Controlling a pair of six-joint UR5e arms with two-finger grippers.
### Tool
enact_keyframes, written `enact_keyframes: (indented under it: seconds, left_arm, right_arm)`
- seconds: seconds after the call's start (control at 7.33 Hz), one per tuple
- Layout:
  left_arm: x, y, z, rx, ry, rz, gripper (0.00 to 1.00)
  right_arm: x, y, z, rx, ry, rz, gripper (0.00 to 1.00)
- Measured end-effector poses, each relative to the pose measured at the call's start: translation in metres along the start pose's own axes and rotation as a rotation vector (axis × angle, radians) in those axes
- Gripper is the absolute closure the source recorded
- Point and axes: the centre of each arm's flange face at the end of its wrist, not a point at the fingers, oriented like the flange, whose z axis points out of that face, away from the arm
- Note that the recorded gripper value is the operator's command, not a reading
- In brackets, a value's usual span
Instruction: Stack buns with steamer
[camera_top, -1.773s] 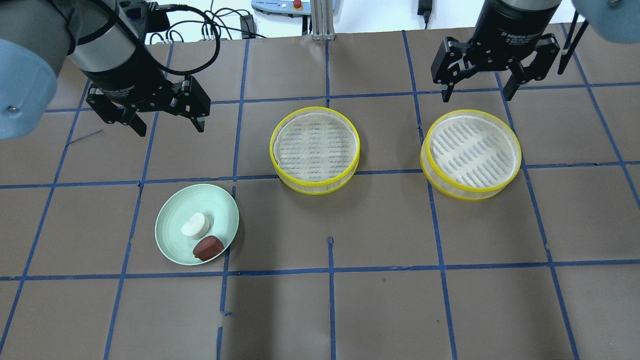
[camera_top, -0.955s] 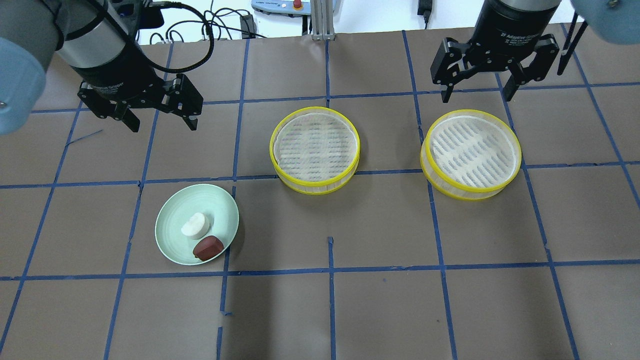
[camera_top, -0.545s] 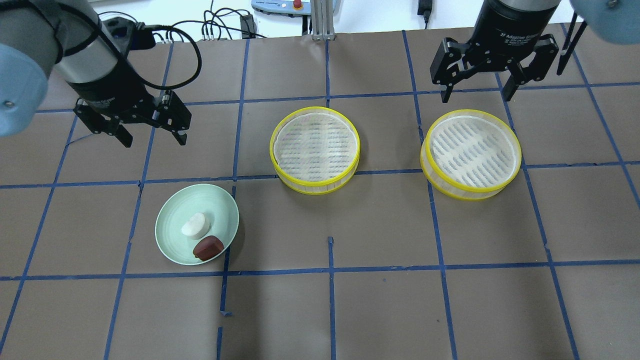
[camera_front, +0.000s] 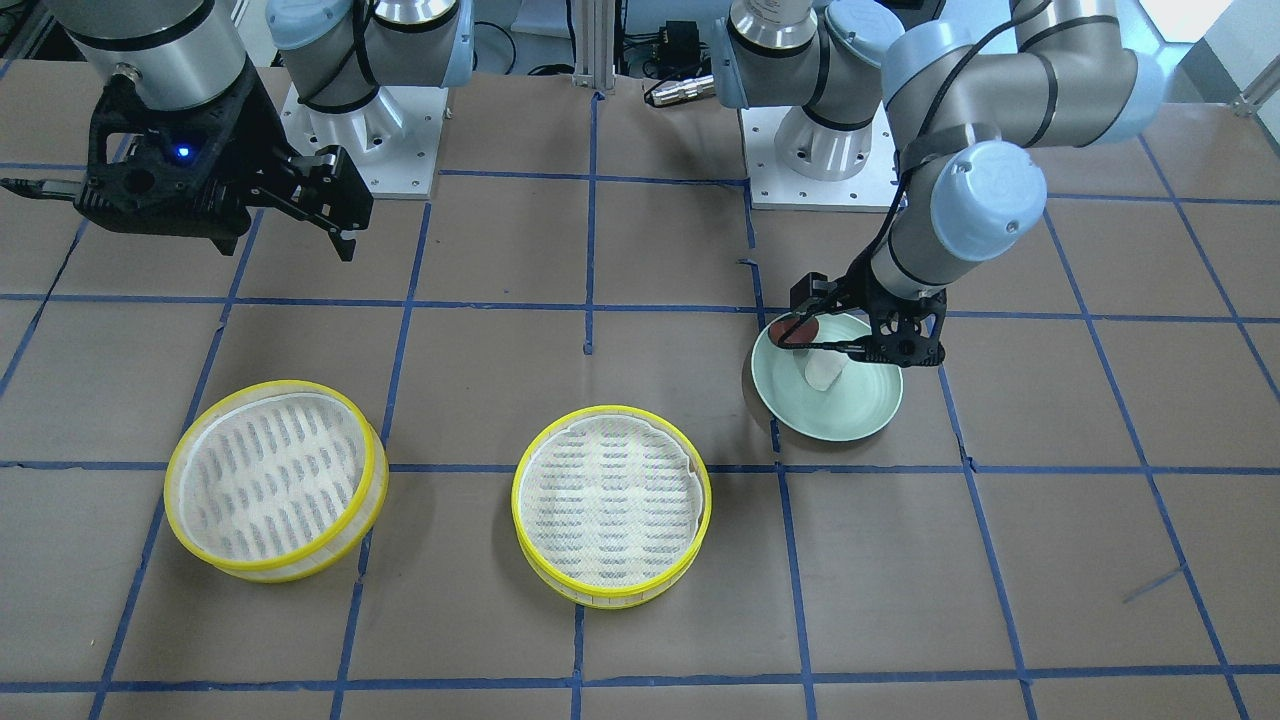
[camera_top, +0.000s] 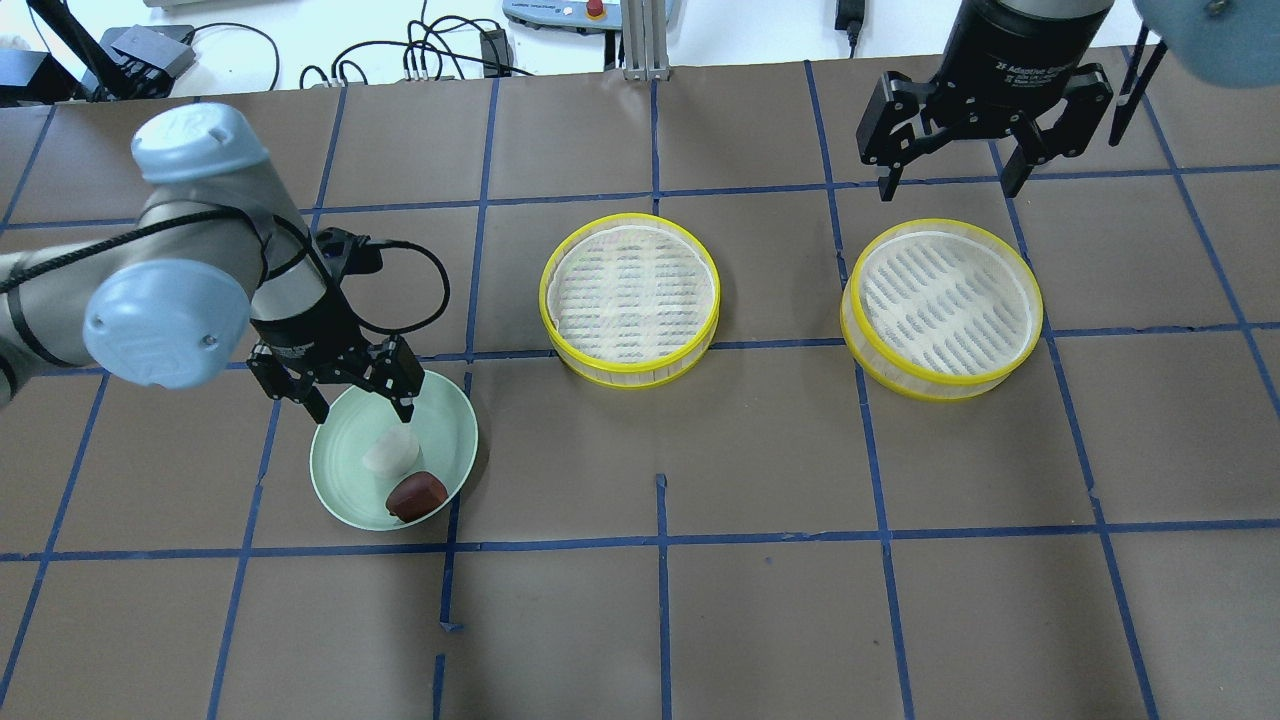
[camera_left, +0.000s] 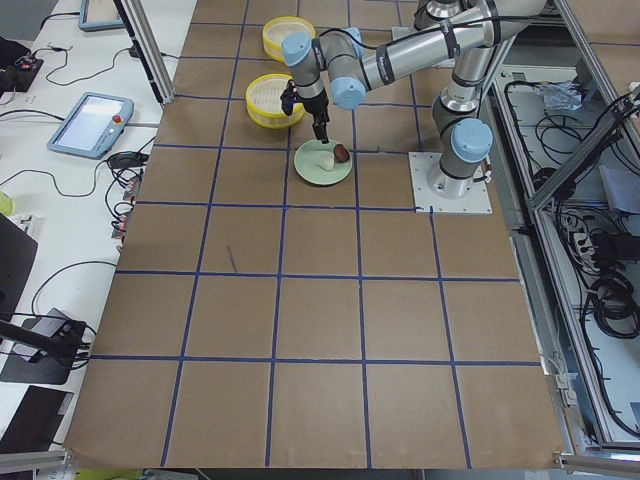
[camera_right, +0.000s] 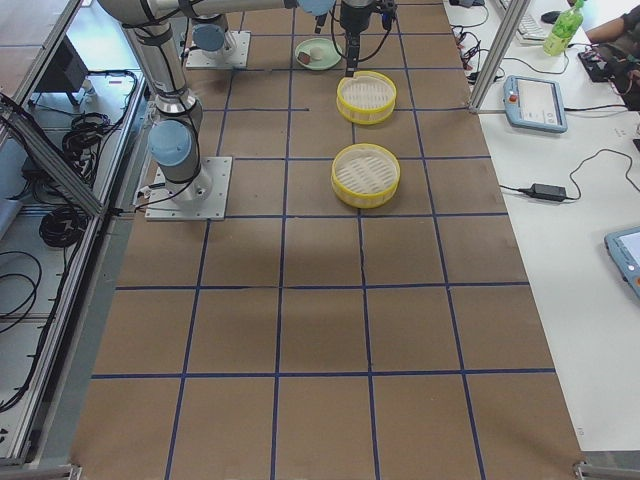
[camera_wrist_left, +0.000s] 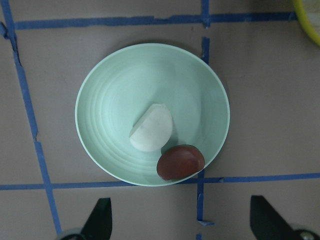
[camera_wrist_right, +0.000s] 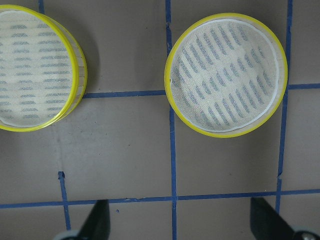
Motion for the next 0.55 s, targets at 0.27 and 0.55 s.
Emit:
enact_keyframes:
  seconds: [0.27,0.55]
  left_arm:
    - [-0.007,-0.021,0.045,-0.039,-0.021,0.019,0.07]
    - [-0.01,-0.039,0.076,-0.079,-0.021,0.023,0.63]
  right_arm:
    - [0.002,-0.012,-0.008,0.09,-0.005,0.008,0.0]
    - [0.003,-0.011,-0.018,0.135,-0.001,0.007,0.0]
